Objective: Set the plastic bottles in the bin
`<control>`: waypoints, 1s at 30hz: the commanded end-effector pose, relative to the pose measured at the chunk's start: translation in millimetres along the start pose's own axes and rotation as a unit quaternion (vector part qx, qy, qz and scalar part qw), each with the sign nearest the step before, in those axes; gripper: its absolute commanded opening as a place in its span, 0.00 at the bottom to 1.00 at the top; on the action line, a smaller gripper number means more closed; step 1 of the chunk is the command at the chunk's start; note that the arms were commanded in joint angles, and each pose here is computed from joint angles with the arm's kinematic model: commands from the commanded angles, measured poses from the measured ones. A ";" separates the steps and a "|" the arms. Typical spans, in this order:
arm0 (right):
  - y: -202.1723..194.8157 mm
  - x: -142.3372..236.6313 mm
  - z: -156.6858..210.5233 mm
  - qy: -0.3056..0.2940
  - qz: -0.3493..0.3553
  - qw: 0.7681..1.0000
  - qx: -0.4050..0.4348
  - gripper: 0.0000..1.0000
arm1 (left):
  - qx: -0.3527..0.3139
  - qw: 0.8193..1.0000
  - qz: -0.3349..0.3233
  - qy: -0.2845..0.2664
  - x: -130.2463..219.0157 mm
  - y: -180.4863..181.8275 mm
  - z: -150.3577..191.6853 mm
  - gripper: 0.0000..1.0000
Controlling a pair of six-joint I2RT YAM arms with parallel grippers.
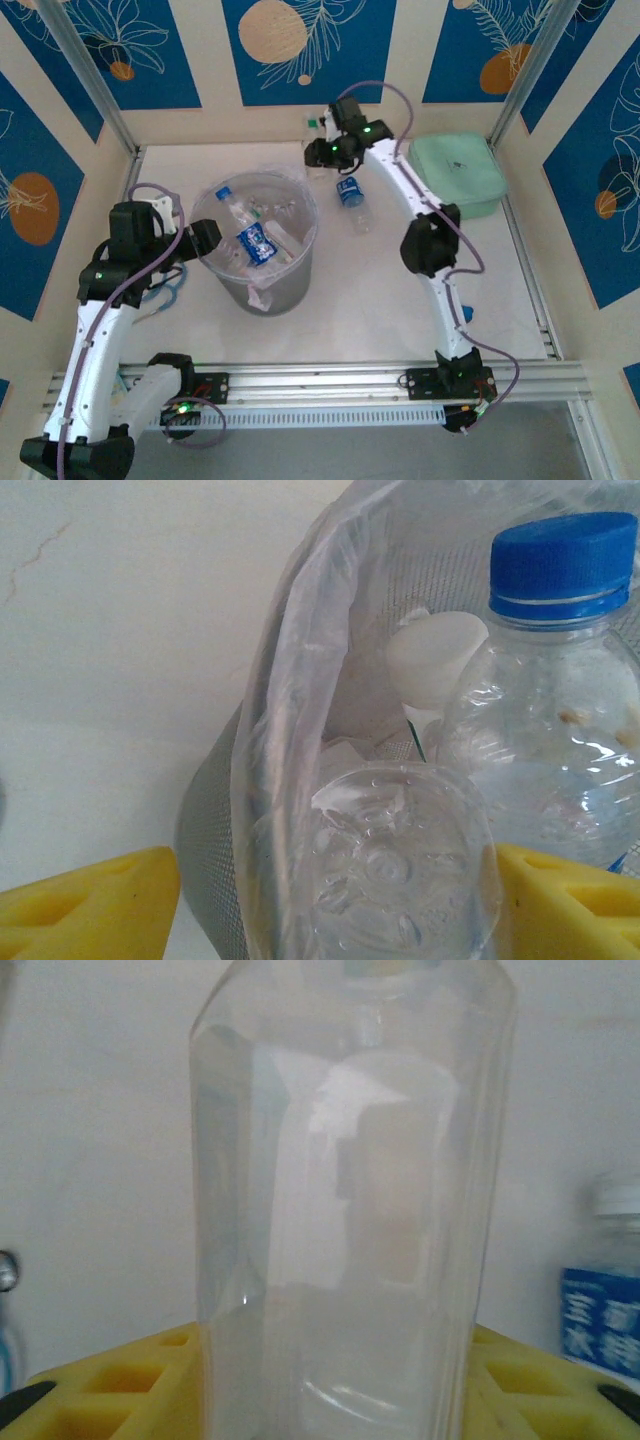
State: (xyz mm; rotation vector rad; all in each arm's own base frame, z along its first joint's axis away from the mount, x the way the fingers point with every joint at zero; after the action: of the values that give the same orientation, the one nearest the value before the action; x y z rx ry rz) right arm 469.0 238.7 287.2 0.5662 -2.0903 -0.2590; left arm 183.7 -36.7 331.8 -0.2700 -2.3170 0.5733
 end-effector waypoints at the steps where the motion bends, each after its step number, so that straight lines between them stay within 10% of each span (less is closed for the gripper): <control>1: 15.8 90.3 -10.1 -0.060 -0.028 0.997 0.041 0.41 | -0.004 1.000 0.008 0.001 2.1 -2.8 -5.3 0.77; 13: 88.8 226.0 64.4 -0.147 -0.150 0.973 0.092 0.32 | 0.019 0.998 0.044 -0.035 -3.7 -13.0 -26.5 0.76; 30: 157.6 131.0 144.0 0.027 -0.146 0.978 0.147 0.31 | 0.027 0.997 0.047 -0.047 4.5 -13.8 -23.3 0.73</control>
State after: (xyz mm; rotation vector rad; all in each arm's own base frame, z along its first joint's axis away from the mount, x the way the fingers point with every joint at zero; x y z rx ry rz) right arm 247.0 309.6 369.7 1.0741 -2.0118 -0.0961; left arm 200.3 -41.3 343.6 -0.3197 -2.3422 0.6949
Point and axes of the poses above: each hand's point on the last joint's axis, 136 mm out from that joint toward the fingers, its own x axis back along the fingers, its own y axis along the line the jaws close on, z = x × y, the point moved 10 cm from there along x, back along the fingers
